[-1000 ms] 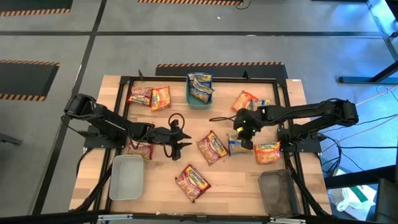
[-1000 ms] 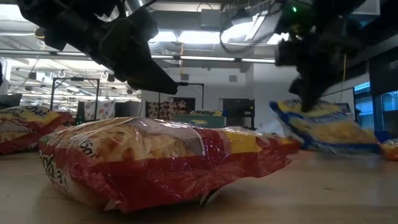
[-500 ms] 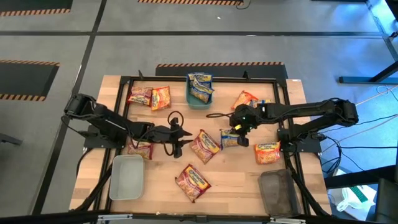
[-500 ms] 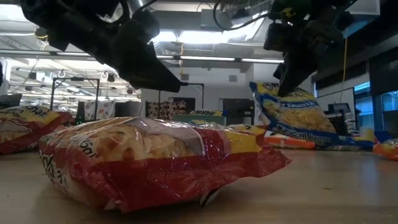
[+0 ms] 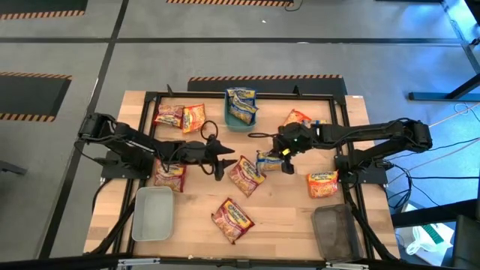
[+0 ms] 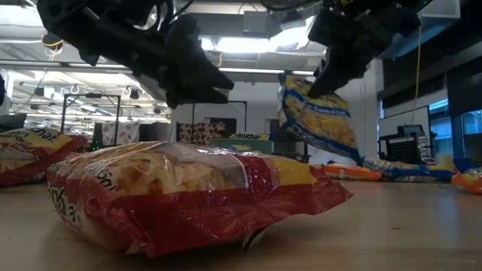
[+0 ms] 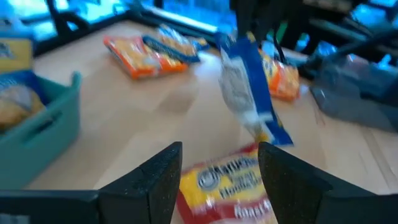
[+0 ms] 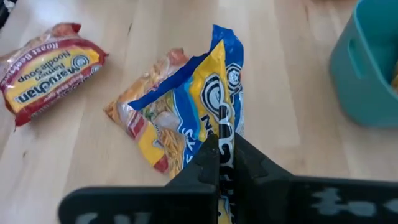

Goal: Sort Maruchan noodles
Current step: Put the blue noodle pack into the green bin

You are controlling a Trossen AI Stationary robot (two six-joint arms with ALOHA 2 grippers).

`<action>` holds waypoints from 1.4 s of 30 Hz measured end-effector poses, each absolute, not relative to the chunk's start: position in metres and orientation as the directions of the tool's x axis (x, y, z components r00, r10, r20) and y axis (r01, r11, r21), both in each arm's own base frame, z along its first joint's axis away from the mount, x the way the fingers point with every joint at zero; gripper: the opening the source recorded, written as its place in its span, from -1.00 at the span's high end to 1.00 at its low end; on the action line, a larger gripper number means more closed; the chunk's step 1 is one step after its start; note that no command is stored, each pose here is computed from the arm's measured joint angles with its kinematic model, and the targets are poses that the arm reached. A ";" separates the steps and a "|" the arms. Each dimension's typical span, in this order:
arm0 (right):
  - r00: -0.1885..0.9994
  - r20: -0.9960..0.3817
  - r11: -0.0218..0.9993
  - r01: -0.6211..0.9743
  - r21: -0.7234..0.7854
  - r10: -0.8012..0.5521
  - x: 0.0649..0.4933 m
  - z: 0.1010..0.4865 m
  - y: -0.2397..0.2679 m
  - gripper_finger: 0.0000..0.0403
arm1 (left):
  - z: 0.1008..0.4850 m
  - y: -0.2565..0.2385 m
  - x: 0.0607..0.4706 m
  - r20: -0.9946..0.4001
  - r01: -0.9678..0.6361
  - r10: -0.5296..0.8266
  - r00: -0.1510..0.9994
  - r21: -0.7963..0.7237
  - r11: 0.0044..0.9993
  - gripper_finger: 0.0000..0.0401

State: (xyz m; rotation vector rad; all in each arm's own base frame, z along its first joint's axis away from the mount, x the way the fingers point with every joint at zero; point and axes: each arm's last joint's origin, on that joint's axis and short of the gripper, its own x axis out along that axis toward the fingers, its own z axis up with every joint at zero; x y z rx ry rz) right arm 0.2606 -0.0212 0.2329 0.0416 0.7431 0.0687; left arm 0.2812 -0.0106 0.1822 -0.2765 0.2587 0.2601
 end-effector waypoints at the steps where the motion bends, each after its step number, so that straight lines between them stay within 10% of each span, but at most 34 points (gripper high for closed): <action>1: 0.739 -0.669 0.997 -0.053 0.055 0.077 0.261 0.233 -0.021 0.99 | 0.184 -0.010 0.282 -0.270 -0.287 0.220 0.937 -0.239 0.928 -0.02; 42: 0.824 -0.565 0.999 -0.051 0.001 0.042 0.283 0.231 -0.024 1.00 | 0.200 -0.011 0.280 -0.178 -0.185 0.129 0.975 -0.347 0.919 -0.54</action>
